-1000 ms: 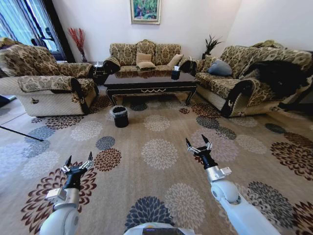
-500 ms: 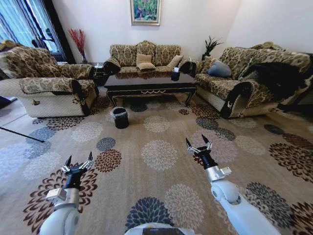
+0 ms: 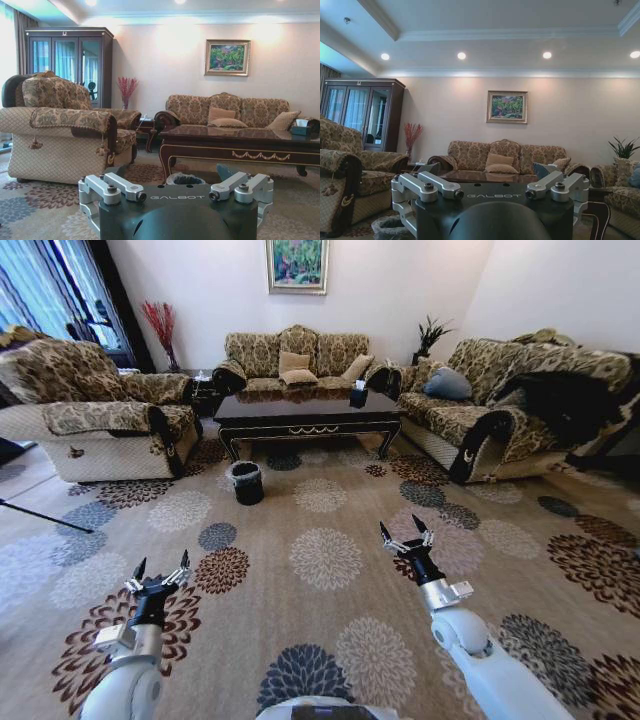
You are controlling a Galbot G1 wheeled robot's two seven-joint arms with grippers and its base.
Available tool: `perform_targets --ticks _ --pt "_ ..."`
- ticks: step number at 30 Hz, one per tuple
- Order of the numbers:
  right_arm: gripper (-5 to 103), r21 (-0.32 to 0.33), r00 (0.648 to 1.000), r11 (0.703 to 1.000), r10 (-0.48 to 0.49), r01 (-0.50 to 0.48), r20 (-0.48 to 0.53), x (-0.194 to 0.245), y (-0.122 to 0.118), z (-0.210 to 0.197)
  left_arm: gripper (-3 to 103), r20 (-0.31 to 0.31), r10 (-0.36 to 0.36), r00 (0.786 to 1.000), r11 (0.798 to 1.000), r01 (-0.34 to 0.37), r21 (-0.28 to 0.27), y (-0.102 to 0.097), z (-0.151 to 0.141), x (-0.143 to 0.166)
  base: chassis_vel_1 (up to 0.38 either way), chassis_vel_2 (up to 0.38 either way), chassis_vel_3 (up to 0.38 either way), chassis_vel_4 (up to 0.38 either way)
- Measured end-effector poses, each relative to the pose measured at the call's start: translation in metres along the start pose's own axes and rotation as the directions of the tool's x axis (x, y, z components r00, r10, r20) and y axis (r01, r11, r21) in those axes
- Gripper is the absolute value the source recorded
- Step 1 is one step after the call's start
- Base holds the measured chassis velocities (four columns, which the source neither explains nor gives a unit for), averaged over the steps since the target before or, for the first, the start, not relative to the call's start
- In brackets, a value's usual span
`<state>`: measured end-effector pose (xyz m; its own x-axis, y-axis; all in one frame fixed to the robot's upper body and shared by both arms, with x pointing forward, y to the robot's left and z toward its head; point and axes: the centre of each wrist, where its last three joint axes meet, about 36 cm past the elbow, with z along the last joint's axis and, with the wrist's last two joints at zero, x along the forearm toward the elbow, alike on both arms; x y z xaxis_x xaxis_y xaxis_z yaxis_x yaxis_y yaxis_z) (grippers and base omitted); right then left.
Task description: Move to the front of the table and pick up the trash from the floor, then place it into the trash bin.
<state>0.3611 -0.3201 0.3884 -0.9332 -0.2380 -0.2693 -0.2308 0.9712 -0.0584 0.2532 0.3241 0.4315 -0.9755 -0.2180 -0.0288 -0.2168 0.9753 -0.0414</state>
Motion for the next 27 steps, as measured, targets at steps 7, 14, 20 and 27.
perform_targets --ticks 7,14,20,27 --pt "100 0.000 1.000 1.000 0.000 0.000 0.000 0.0000 0.0000 0.0000 100 0.000 0.000 1.000 1.000 0.000 0.000 0.0000 0.0000 0.0000 0.000 0.000 0.000 0.000" --pt "100 0.000 1.000 1.000 0.000 0.000 0.000 0.0000 0.0000 0.0000 100 0.000 0.000 1.000 1.000 0.000 0.000 0.0000 0.0000 0.0000 0.000 0.000 0.000 0.000" --pt "100 0.000 1.000 1.000 0.000 0.000 0.000 0.0000 0.0000 0.0000 100 0.000 0.000 1.000 1.000 0.000 0.000 0.0000 0.0000 0.0000 0.000 0.000 0.000 0.000" --pt "100 0.000 1.000 1.000 0.000 0.000 0.000 0.0000 0.0000 0.0000 100 0.000 0.000 1.000 1.000 0.000 0.000 0.0000 0.0000 0.0000 0.000 0.000 0.000 0.000"
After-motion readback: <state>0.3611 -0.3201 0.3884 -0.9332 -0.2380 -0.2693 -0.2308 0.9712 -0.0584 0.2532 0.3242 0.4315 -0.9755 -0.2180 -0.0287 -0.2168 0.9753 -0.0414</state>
